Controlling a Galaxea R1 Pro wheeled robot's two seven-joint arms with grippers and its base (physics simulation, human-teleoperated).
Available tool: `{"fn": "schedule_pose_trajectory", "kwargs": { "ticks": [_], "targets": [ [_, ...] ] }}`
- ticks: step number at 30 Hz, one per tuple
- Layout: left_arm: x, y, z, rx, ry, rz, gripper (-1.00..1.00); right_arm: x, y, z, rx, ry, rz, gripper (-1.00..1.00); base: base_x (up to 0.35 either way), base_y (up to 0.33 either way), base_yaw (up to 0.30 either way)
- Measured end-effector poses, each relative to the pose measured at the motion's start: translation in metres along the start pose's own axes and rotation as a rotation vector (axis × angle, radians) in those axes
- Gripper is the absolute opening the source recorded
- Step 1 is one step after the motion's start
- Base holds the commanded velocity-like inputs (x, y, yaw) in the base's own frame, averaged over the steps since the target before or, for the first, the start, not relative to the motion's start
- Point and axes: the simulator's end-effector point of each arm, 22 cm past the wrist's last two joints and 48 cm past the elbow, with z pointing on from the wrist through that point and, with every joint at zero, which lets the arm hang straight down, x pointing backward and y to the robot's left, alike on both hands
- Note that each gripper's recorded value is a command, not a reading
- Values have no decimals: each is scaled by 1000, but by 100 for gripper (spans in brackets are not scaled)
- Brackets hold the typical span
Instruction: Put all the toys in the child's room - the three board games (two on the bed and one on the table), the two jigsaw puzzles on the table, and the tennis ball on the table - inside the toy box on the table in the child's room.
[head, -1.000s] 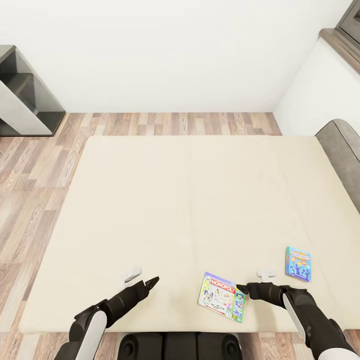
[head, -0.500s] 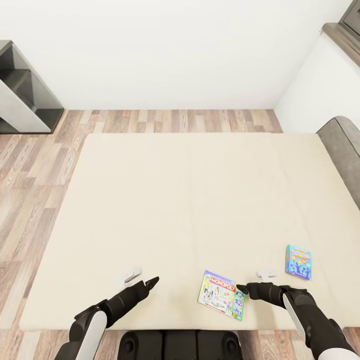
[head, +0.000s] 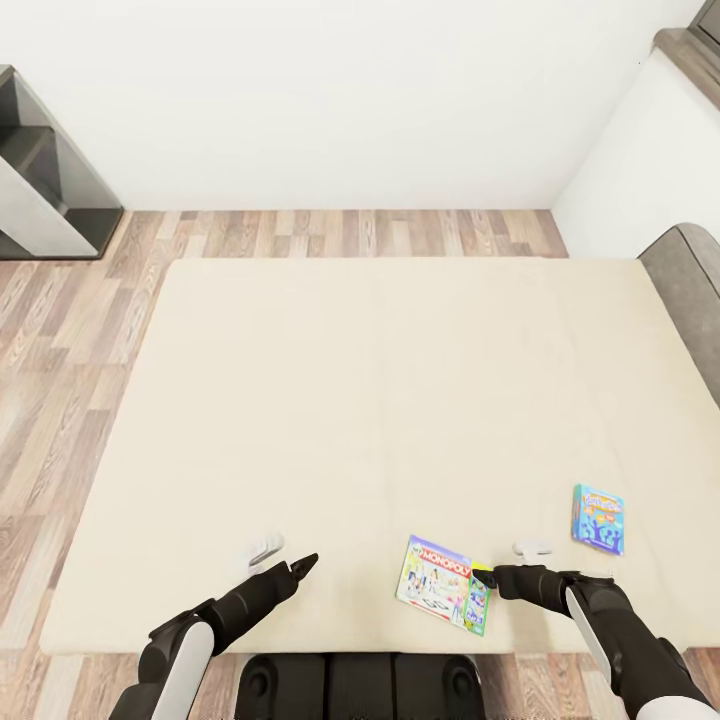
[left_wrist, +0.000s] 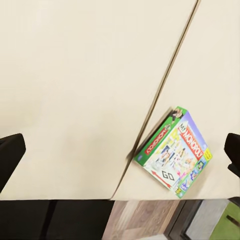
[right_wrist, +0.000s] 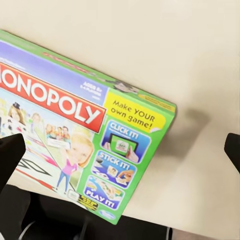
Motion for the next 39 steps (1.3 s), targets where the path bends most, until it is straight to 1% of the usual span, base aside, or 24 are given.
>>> {"fn": "schedule_pose_trajectory", "kwargs": {
  "ticks": [26, 39],
  "targets": [
    [11, 12, 8, -19, 28, -17, 100, 16, -4, 11, 1, 34, 10, 100, 0, 0, 0],
    [12, 13, 8, -21, 30, -19, 100, 18, 3, 14, -9, 36, 16, 100, 0, 0, 0]
  ]
}}
